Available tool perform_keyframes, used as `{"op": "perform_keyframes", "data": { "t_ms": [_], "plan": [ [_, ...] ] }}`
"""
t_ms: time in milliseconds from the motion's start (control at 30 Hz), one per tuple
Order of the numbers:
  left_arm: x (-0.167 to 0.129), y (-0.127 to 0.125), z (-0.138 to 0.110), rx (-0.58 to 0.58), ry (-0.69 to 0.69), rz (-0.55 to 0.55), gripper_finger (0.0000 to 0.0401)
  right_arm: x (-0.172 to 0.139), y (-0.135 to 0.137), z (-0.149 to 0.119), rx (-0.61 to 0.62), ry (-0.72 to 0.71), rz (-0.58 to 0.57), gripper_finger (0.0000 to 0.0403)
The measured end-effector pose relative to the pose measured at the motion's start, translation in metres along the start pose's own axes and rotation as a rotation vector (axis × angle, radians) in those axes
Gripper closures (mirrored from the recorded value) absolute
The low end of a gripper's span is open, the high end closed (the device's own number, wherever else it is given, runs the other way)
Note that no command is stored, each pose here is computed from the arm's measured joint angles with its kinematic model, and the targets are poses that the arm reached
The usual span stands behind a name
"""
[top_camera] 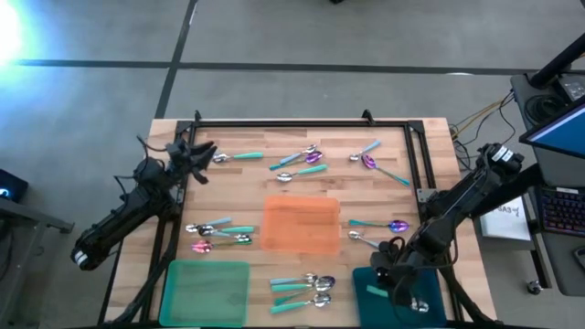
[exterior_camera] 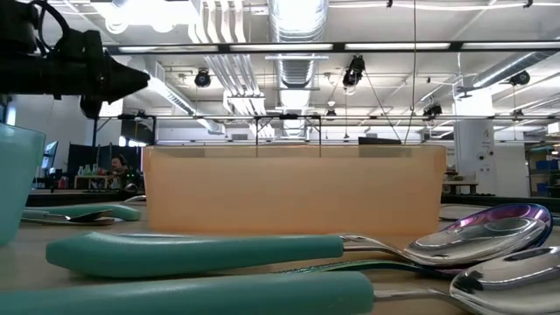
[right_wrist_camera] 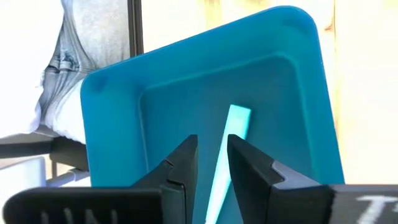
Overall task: Sort silverware by color (type)
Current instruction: Put the blue spoon into the orange bin
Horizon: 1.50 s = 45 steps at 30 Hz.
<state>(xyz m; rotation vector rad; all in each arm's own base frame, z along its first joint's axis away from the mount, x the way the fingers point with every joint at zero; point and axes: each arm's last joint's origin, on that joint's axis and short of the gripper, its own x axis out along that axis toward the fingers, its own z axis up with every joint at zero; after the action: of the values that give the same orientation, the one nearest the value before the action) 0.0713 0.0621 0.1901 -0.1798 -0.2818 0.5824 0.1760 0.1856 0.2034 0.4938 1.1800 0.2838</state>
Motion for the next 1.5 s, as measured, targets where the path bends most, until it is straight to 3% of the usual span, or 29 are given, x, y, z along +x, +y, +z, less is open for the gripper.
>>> {"op": "perform_keyframes", "data": {
  "t_ms": [200,533,800,900,1033,1233,1500],
  "plan": [
    [0.000,-0.010,0.010,-0.111,-0.040,-0.250,0.0306,-0.005,-0.003,0.006,0.019,-0.021,0.006,0.0324],
    [0.014,-0.006,-0.004,-0.185,0.126,-0.218,0.0306,-0.024,-0.021,0.020,0.031,-0.057,-0.041,0.0323],
    [0.039,-0.011,0.008,-0.154,0.275,-0.254,0.0306,-0.032,-0.032,0.034,0.051,-0.097,-0.065,0.0323],
    [0.049,-0.013,0.007,-0.171,0.415,-0.248,0.0306,-0.032,-0.033,0.035,0.060,-0.099,-0.067,0.0323],
    [0.051,-0.020,-0.007,-0.236,0.737,-0.270,0.0306,-0.032,-0.033,0.035,0.062,-0.098,-0.066,0.0323],
    [0.048,-0.047,-0.015,-0.247,1.057,-0.325,0.0306,-0.032,-0.033,0.035,0.062,-0.099,-0.066,0.0323],
    [0.029,-0.084,-0.019,-0.097,1.367,-0.153,0.0306,-0.032,-0.034,0.034,0.074,-0.087,-0.079,0.0323]
  ]
}}
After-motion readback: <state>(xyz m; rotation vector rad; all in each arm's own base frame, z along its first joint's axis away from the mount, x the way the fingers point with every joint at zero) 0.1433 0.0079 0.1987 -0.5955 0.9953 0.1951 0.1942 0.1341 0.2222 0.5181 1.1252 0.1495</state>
